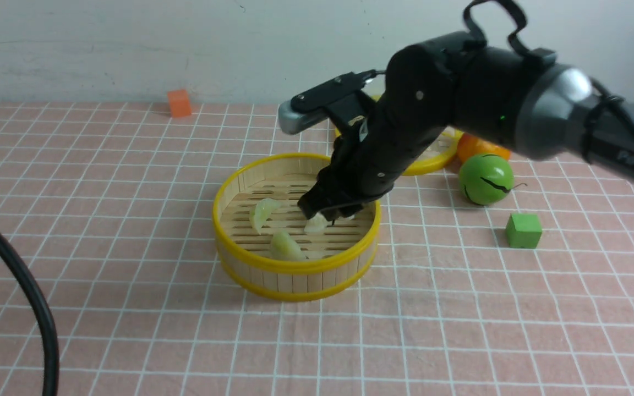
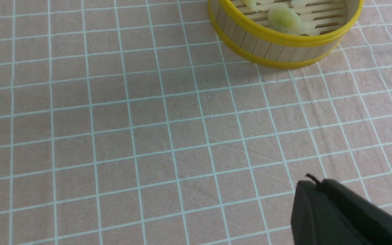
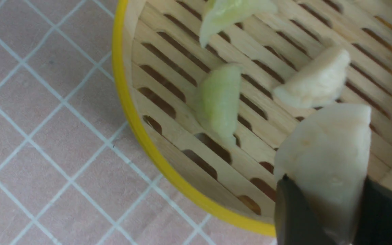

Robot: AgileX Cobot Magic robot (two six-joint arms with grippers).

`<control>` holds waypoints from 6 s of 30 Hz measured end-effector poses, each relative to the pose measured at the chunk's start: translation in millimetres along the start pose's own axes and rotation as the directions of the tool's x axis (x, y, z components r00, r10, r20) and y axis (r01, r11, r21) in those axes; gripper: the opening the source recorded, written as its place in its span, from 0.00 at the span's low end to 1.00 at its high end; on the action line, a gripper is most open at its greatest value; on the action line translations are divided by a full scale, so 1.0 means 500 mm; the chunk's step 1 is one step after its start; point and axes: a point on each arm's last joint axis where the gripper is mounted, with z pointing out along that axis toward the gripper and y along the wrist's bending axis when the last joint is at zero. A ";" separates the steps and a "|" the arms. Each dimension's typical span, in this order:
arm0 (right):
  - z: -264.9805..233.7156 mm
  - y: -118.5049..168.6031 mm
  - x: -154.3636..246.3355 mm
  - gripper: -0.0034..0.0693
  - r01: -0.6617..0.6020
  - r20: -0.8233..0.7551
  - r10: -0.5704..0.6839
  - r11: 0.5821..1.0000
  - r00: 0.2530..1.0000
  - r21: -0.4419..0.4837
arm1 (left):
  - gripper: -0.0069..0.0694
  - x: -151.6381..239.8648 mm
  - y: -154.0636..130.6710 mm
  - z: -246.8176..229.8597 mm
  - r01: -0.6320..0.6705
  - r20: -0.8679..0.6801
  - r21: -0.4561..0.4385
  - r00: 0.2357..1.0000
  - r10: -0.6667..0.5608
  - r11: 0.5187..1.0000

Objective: Put the dumplings into the steamer on the table with the pink tablecloth.

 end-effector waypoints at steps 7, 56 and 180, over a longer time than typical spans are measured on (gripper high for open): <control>0.097 -0.011 0.016 0.35 0.024 -0.012 -0.023 0.999 1.000 0.035 | 0.10 0.000 0.000 0.000 0.000 0.000 0.000 1.000 0.000 1.000; -0.511 0.042 0.265 0.02 0.048 0.511 -0.058 0.998 0.858 0.032 | 0.11 0.267 0.044 0.080 -0.005 0.408 0.122 0.912 -0.045 0.993; -0.315 -0.038 0.801 0.02 -0.598 0.719 0.232 0.741 0.655 0.306 | 0.19 0.266 0.044 0.080 -0.006 0.414 0.124 0.909 -0.046 0.992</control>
